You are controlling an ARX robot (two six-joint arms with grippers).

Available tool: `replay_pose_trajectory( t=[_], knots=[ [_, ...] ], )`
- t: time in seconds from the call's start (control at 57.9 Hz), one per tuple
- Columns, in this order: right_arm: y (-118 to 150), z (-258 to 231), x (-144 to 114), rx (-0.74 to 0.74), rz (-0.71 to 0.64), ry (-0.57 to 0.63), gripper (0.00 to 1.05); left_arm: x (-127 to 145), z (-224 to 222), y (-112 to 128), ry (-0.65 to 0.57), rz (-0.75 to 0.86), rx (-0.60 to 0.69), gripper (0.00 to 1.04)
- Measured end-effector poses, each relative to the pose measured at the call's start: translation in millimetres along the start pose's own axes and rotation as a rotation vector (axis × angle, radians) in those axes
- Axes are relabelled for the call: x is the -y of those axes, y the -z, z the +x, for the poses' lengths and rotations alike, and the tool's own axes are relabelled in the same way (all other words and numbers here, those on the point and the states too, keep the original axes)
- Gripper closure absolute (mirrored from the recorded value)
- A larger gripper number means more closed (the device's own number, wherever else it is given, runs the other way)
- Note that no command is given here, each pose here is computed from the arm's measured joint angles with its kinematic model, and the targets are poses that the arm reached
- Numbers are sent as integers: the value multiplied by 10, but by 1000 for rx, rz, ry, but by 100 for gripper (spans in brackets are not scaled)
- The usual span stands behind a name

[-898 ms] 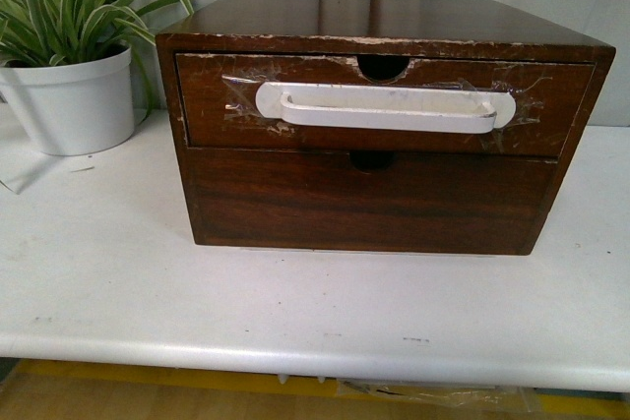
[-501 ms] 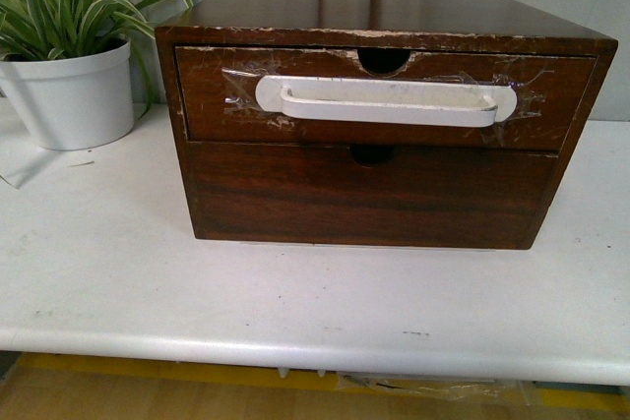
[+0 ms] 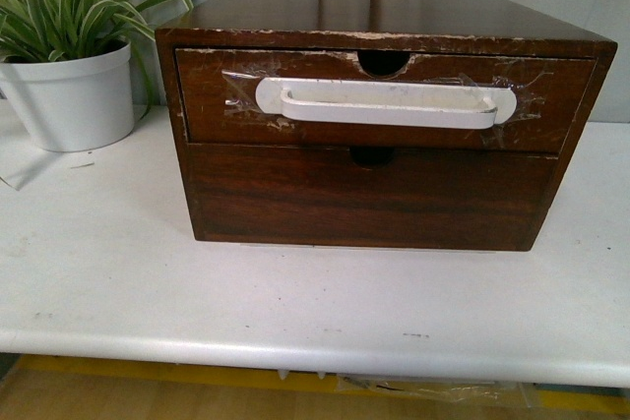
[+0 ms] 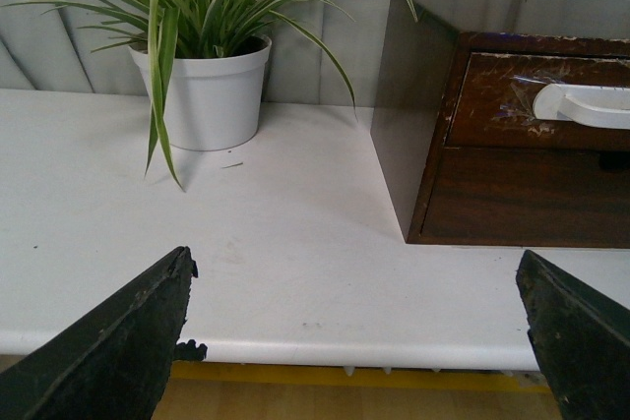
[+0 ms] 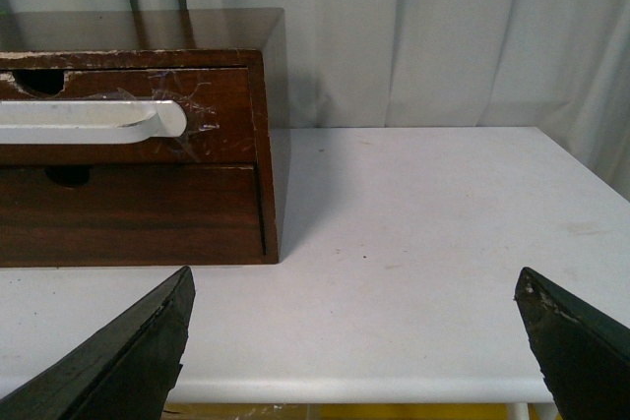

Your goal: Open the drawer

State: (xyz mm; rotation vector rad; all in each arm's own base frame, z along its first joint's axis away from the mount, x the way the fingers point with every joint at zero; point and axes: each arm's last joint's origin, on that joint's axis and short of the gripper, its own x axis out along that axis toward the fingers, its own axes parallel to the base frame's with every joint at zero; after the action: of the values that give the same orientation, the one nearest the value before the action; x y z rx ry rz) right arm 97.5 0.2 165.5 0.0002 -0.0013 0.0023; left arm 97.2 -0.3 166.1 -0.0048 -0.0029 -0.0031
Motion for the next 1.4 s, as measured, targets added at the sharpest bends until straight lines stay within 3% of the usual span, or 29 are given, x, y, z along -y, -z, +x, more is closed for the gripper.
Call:
replay_pose_trajectory(
  t=[0.484,0.57,0.639,1.071,1.399],
  knots=[
    [4,1,-1,-6,4,-2,9,0,0,0,0,0,0,6],
    [-12,9,-20,-208,40,-31,9,-8,20,20,-44,22,-59,6],
    [-52,44,-38,-276,34,-66,9,0,65,25,-26,48,-92,6],
    [-636,687,-124,-455,-332,-363,9,528,855,-370,599,451,-188,6],
    [-930,1293,-268,-500,-539,-548,9,976,1577,-584,850,766,-206,6]
  ],
)
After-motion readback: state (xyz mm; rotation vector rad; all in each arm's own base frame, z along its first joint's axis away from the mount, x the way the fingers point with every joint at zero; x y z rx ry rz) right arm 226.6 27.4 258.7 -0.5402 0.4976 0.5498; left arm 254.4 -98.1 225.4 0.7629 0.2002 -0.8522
